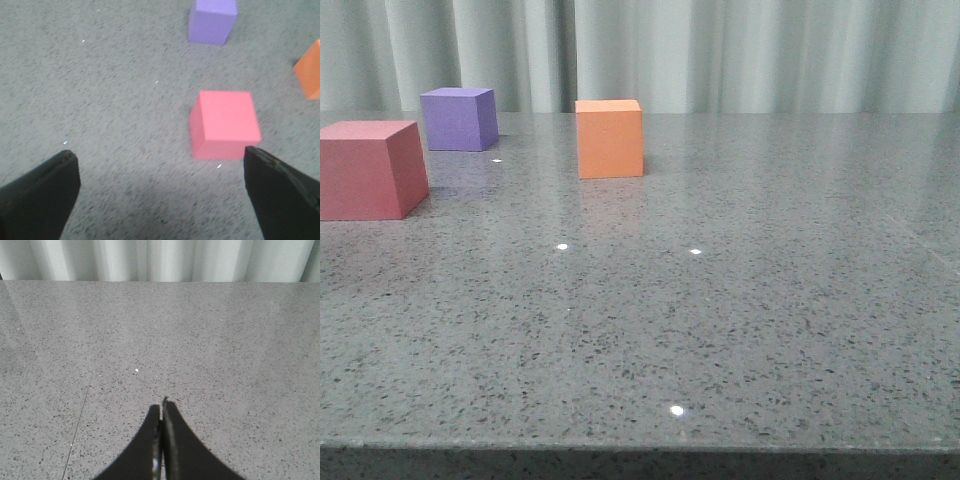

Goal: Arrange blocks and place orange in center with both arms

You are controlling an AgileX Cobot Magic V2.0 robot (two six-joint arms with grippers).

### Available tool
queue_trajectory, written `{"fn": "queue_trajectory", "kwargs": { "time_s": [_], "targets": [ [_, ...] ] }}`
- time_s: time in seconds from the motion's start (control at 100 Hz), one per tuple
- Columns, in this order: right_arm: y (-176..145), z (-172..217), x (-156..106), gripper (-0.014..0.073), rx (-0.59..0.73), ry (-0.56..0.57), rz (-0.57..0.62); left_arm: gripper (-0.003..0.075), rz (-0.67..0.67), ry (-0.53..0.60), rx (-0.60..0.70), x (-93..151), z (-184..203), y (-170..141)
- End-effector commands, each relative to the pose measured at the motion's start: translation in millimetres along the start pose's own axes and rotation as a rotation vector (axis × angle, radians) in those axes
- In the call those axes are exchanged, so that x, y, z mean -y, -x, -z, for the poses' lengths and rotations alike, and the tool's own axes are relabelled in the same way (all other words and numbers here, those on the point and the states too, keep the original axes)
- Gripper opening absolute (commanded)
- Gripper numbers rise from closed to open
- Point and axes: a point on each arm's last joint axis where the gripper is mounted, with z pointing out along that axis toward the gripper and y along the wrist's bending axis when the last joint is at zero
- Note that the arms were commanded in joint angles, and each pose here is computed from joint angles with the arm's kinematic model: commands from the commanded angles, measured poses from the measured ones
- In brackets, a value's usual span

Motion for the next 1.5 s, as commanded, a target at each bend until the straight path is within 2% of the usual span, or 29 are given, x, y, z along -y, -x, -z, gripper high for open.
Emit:
{"fn": "queue_trajectory", "kwargs": {
  "time_s": [0.0,0.15,0.44,0.74,0.89,1.05,1.49],
  "targets": [
    [14,3,0,-0.0068,0.092,0.005,0.021,0.0617,0.035,-0.067,0.112,11,5,25],
    [14,3,0,-0.0068,0.092,0.005,0.021,0.0617,0.01,-0.167,0.076,36,-14,45],
    [14,3,0,-0.0068,0.092,0.005,0.021,0.0617,-0.049,-0.313,0.007,110,-67,81],
    [14,3,0,-0.0068,0.092,0.005,0.021,0.0617,-0.12,-0.3,0.032,188,-112,99],
    [14,3,0,-0.0068,0.092,0.005,0.021,0.0617,-0.119,-0.293,0.037,216,-129,98],
    [14,3,0,-0.0068,0.092,0.005,0.021,0.0617,-0.122,-0.301,0.018,233,-146,92],
    [14,3,0,-0.0068,0.092,0.005,0.021,0.0617,-0.085,-0.242,-0.02,239,-184,76]
  ]
}}
